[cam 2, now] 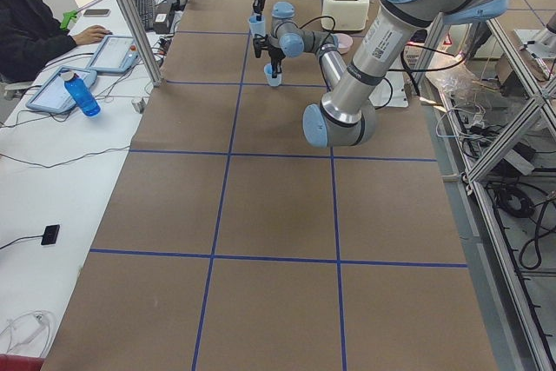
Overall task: Stack blue cups with both arms
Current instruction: 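Lower the left gripper's cup at center while the right gripper holds its cup nearby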
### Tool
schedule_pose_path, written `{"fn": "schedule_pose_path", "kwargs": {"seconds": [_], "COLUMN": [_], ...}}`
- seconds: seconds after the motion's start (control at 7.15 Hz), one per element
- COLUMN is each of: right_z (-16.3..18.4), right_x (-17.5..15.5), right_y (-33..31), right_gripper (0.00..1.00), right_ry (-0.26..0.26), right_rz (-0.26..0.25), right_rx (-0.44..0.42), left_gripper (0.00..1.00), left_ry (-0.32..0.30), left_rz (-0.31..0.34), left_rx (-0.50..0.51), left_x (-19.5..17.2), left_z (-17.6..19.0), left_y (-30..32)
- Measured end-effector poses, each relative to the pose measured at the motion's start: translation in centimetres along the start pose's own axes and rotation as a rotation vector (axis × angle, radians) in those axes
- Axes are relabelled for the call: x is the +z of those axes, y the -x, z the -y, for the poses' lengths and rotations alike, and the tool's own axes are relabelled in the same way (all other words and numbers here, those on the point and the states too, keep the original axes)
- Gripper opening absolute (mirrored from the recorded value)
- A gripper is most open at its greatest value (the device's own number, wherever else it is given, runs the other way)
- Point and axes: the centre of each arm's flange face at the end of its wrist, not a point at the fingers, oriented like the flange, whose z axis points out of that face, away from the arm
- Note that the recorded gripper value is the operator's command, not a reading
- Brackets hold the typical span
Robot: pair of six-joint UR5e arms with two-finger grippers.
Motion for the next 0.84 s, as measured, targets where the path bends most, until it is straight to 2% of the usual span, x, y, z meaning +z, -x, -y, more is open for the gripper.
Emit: {"fn": "schedule_pose_path", "kwargs": {"seconds": [0.56, 0.84], "right_z": [-0.2, -0.2], "right_x": [0.2, 0.2], "right_y": [0.1, 0.1], "right_gripper": [0.00, 0.00], "right_ry": [0.002, 0.002], "right_rz": [0.000, 0.001], "right_rx": [-0.004, -0.005], "left_gripper": [0.00, 0.02], "left_ry": [-0.004, -0.019], "left_rz": [0.001, -0.022], "left_rx": [0.008, 0.019], "left_x": [0.6, 1.2], "left_z": [-0.6, -1.0], "left_y": [-0.1, -0.5]}}
